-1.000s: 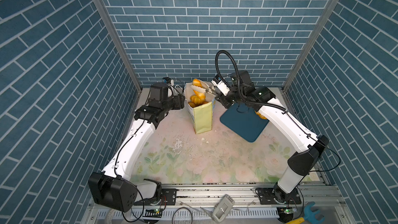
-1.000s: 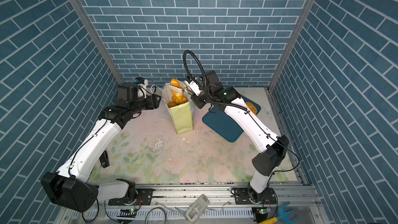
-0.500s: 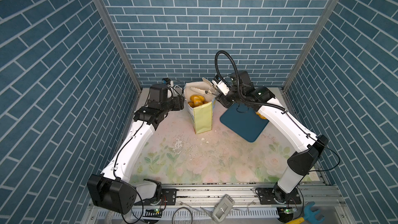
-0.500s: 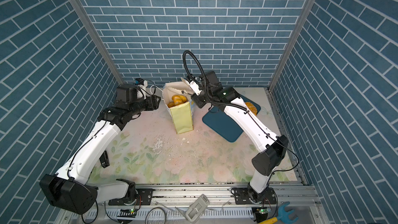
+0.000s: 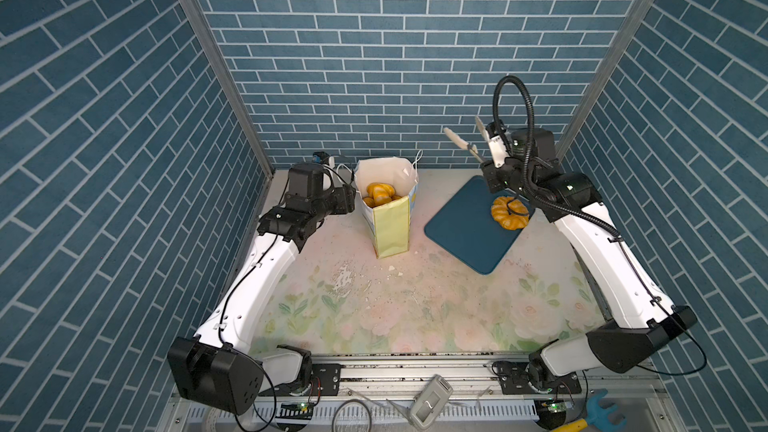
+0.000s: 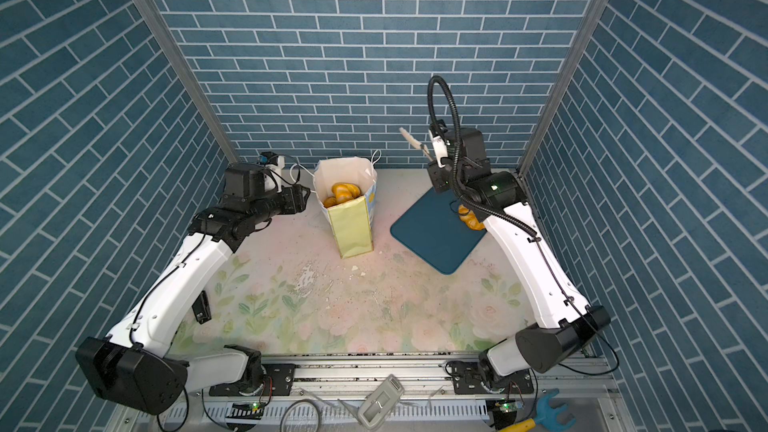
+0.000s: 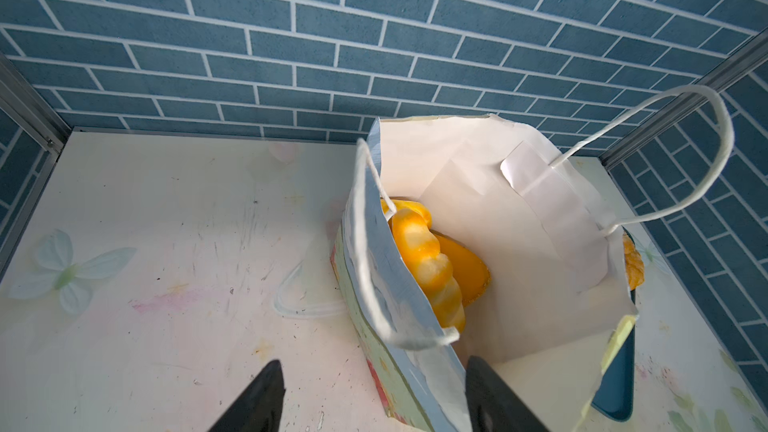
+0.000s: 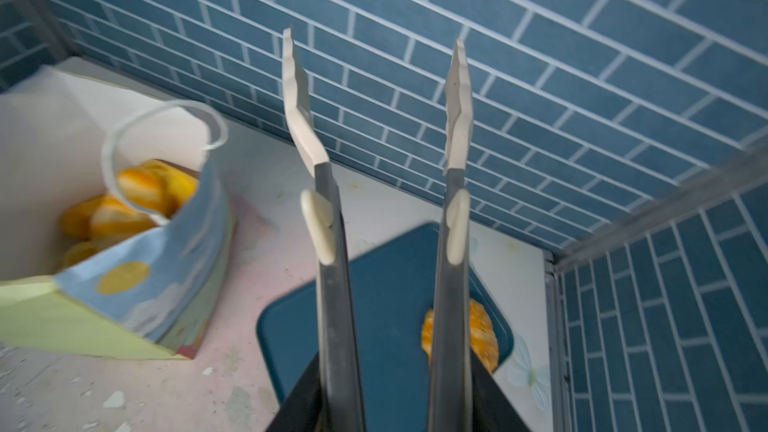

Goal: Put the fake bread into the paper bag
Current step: 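Withdraw the empty right tongs from the bag toward the ring bun, then lower the right tongs onto the ring bun and pinch it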

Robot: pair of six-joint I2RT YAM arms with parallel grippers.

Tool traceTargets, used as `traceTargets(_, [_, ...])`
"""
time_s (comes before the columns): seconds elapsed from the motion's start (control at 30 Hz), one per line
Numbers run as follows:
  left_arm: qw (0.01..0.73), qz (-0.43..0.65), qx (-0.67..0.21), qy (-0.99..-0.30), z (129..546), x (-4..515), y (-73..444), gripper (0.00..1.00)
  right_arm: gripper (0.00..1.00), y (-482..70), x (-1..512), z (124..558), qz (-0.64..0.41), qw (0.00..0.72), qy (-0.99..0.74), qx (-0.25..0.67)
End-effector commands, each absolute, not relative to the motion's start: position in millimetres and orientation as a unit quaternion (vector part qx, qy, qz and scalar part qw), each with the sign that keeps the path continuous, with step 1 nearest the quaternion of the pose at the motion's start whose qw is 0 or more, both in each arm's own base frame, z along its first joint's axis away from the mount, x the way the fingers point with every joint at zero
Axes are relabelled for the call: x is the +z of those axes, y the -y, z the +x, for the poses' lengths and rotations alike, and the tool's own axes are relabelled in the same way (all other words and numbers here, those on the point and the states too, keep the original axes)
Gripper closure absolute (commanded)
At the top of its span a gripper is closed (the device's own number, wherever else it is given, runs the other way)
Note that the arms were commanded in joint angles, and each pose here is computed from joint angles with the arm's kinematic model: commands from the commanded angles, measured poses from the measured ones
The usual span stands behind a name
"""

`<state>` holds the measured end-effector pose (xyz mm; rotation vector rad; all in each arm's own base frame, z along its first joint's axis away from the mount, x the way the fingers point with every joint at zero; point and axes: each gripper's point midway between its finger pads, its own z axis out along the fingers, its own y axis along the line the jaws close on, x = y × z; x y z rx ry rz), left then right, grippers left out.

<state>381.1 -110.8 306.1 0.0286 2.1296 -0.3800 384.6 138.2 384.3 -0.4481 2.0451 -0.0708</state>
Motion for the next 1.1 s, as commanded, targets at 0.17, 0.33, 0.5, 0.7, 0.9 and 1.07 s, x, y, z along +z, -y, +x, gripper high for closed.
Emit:
traceTargets(0.17, [0.469, 0.017, -0.158, -0.869, 386.1, 310.6, 113.9, 0.30, 0.53, -53.5, 292.9, 394.5, -0.039, 0.415, -0.908, -0.043])
traceTargets(0.33, [0.468, 0.018, -0.160, -0.869, 387.2, 311.9, 114.6, 0.30, 0.52, -30.4, 244.1, 399.5, -0.009, 0.372, -0.927, -0.054])
traceTargets(0.5, [0.469, 0.018, -0.159, -0.869, 387.8, 313.1, 114.6, 0.29, 0.52, -18.4, 208.7, 401.8, 0.007, 0.336, -0.940, -0.059])
traceTargets(0.7, [0.467, 0.018, -0.158, -0.870, 388.0, 310.4, 114.7, 0.29, 0.52, -10.7, 172.0, 398.9, 0.020, 0.294, -0.954, -0.052])
traceTargets(0.9, [0.462, 0.020, -0.159, -0.872, 390.3, 305.5, 116.3, 0.29, 0.52, -13.1, 158.9, 397.2, 0.013, 0.279, -0.959, -0.044])
traceTargets(1.07, [0.462, 0.022, -0.160, -0.872, 390.6, 304.1, 116.8, 0.29, 0.52, -15.0, 154.0, 400.6, 0.012, 0.276, -0.960, -0.037])
